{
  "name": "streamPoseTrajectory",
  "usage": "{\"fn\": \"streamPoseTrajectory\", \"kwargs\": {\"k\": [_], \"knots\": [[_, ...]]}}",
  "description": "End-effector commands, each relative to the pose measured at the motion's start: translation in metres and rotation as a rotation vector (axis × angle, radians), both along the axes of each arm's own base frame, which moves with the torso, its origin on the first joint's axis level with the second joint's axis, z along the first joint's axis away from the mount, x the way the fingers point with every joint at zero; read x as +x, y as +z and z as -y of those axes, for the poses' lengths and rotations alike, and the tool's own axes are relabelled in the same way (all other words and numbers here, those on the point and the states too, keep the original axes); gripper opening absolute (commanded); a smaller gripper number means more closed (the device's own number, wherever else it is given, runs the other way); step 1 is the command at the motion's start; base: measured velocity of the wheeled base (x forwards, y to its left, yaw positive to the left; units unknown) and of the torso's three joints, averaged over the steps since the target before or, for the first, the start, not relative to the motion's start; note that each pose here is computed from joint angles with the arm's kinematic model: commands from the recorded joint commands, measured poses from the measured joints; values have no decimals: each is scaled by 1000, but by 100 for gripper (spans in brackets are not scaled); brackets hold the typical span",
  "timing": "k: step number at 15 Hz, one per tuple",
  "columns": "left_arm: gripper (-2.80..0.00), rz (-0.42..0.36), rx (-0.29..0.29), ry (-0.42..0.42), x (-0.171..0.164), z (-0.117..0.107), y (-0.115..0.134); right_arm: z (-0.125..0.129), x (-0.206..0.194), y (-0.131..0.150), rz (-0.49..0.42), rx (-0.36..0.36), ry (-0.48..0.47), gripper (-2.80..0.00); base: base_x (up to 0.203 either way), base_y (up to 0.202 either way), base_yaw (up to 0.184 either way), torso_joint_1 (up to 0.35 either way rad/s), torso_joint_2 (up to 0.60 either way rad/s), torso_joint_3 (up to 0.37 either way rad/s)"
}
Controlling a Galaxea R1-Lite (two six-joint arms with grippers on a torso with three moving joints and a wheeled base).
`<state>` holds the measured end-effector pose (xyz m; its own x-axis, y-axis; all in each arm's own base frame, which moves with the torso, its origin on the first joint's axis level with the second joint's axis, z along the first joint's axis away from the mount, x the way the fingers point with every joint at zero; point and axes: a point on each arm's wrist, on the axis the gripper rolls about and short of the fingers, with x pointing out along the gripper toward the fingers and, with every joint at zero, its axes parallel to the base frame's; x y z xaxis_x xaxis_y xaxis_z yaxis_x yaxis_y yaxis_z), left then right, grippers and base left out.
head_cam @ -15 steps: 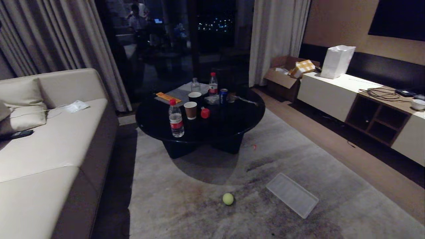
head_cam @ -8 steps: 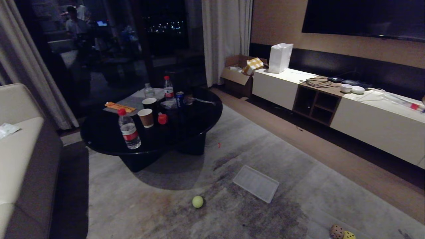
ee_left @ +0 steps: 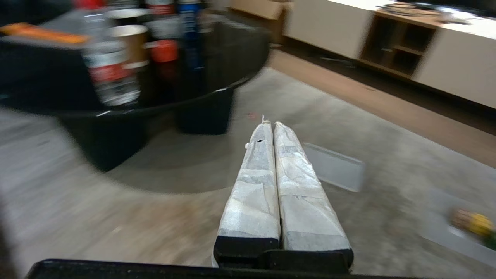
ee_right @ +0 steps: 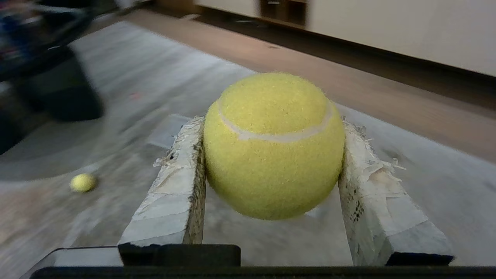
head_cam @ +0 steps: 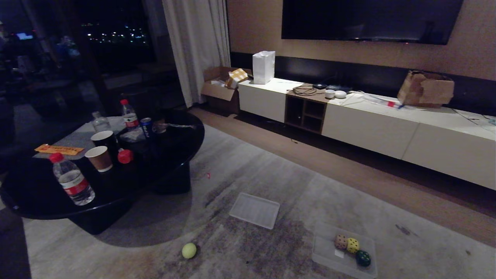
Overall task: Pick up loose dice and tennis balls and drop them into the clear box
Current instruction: Put the ball in the box
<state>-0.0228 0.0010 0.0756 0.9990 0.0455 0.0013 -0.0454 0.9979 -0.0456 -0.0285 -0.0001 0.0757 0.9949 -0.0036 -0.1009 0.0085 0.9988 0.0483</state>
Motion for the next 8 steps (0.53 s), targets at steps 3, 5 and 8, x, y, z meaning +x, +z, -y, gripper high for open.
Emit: {"fn": "streamPoseTrajectory", "kwargs": {"k": [3, 5, 8], "knots": [[-280, -3, 0, 0, 0, 0, 0, 0, 0, 0, -2, 0, 0, -280, 0, 9, -162, 1, 0, 2], [-280, -2, 0, 0, 0, 0, 0, 0, 0, 0, -2, 0, 1, -280, 1, 9, -146, 6, 2, 3], [-280, -3, -4, 0, 0, 0, 0, 0, 0, 0, -2, 0, -1, -280, -1, 2, -31, 0, 0, 1]]}}
